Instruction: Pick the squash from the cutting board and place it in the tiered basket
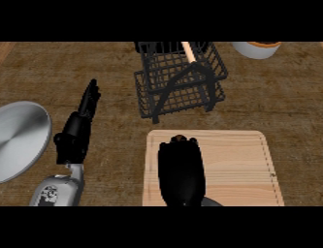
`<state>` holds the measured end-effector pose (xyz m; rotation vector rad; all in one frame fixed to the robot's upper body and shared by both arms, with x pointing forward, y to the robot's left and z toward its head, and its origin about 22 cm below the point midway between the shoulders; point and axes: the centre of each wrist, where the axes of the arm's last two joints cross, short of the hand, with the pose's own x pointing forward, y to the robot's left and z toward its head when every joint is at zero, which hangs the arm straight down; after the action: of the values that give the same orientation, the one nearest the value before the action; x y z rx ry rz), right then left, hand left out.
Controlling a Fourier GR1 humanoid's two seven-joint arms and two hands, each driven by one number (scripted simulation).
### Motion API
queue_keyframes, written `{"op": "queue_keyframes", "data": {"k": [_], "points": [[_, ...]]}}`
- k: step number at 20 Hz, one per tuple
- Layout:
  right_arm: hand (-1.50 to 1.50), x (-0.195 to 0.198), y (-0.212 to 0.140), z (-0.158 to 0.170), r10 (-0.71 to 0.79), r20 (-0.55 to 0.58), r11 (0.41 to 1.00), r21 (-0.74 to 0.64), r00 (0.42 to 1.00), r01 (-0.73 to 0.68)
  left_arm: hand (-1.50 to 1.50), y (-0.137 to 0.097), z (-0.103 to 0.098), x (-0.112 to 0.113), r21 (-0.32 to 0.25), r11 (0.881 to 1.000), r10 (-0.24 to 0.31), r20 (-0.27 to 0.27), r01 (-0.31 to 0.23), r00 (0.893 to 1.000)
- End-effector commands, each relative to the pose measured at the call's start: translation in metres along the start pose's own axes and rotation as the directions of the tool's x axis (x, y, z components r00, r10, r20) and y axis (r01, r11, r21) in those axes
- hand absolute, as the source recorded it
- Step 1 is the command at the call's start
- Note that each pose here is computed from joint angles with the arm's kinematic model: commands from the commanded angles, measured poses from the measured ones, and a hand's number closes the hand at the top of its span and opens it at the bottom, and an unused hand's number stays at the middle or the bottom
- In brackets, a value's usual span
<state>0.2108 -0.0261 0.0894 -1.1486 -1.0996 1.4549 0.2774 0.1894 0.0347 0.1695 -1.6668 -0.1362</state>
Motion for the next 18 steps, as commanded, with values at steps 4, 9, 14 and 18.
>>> {"op": "queue_keyframes", "data": {"k": [4,9,14,18], "points": [[1.5,0.005,-0.081,0.019,-0.094,-0.128,0.976,-0.208,0.987,0.066,0.0,0.004,0.012,-0.012,0.001,1.0,-0.009,-0.013,0.009,1.0],[1.5,-0.013,-0.131,0.023,-0.16,-0.107,0.959,-0.251,0.981,0.129,0.0,0.01,0.003,-0.011,0.022,1.0,-0.009,-0.021,0.01,1.0],[1.5,-0.019,-0.17,0.011,-0.223,-0.126,0.942,-0.284,0.967,0.181,0.0,0.007,-0.005,-0.005,0.023,1.0,-0.012,-0.012,0.012,1.0],[1.5,-0.019,-0.187,0.001,-0.377,-0.092,0.903,-0.258,0.922,0.343,0.0,0.01,-0.001,-0.008,0.021,1.0,0.006,-0.009,-0.006,1.0]]}}
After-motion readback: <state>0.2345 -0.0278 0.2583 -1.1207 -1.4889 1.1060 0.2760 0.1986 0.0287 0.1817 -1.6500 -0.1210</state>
